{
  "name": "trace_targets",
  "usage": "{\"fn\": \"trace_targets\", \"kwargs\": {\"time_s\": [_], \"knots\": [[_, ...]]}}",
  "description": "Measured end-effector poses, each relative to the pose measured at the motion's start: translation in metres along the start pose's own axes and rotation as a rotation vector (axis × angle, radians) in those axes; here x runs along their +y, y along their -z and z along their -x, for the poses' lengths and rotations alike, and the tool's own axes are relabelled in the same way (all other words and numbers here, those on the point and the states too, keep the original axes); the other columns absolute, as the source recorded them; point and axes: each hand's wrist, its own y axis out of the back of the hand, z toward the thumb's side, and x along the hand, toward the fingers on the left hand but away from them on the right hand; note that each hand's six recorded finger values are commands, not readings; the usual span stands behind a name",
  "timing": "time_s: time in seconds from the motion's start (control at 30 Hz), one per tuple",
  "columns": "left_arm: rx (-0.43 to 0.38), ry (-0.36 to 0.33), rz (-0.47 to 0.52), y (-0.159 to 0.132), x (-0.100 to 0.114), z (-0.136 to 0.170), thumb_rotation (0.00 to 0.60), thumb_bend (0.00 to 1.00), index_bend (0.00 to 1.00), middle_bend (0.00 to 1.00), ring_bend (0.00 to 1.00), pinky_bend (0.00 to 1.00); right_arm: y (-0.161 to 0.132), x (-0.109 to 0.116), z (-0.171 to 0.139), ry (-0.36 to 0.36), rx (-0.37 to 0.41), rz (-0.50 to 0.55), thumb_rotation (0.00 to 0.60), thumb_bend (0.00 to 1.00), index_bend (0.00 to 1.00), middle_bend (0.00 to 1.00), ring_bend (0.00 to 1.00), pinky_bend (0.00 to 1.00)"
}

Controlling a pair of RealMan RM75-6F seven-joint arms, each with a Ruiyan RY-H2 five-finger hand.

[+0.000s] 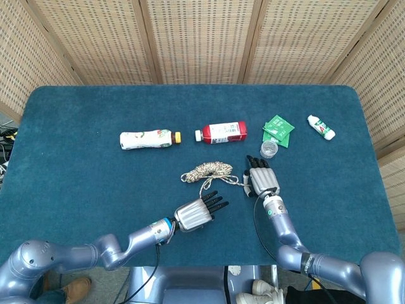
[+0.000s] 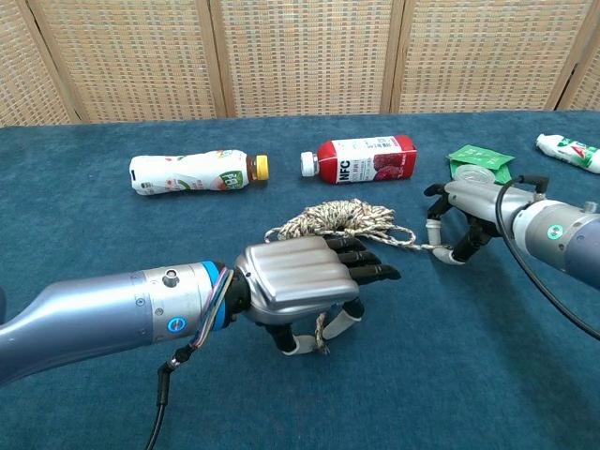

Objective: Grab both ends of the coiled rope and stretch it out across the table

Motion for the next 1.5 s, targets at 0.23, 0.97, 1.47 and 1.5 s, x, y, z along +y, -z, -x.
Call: {"fn": "trace_targets", "kwargs": {"time_s": [0.23,0.97,1.47,1.5], "knots": [[0.006,-0.007,0.002,0.003,0.003,0.001,0.6,0.44,0.65,0.0,0.0,0.0,-0.002,0.001,-0.001,0.002,0.004,-0.005,0.6,0.56,0.64,0.0,0.0,0.0],[0.169,-0.045,0.037,0.073,0.013,0.056,0.6,0.52,0.7,0.0,0.0,0.0,0.006,0.021,-0.003,0.091,-0.005,-0.038,0.6,0.56,0.65,0.0,0.0,0.0],[0.51,-0.065,0.154,0.191,-0.004,0.194,0.6,0.52,0.7,0.0,0.0,0.0,0.063,0.045,-0.03,0.175,-0.113,-0.129,0.6,0.56,0.65,0.0,0.0,0.0],[0.526,-0.066,0.157,0.196,-0.007,0.2,0.6,0.52,0.7,0.0,0.0,0.0,0.069,0.047,-0.033,0.178,-0.125,-0.136,0.6,0.56,0.65,0.0,0.0,0.0]]}}
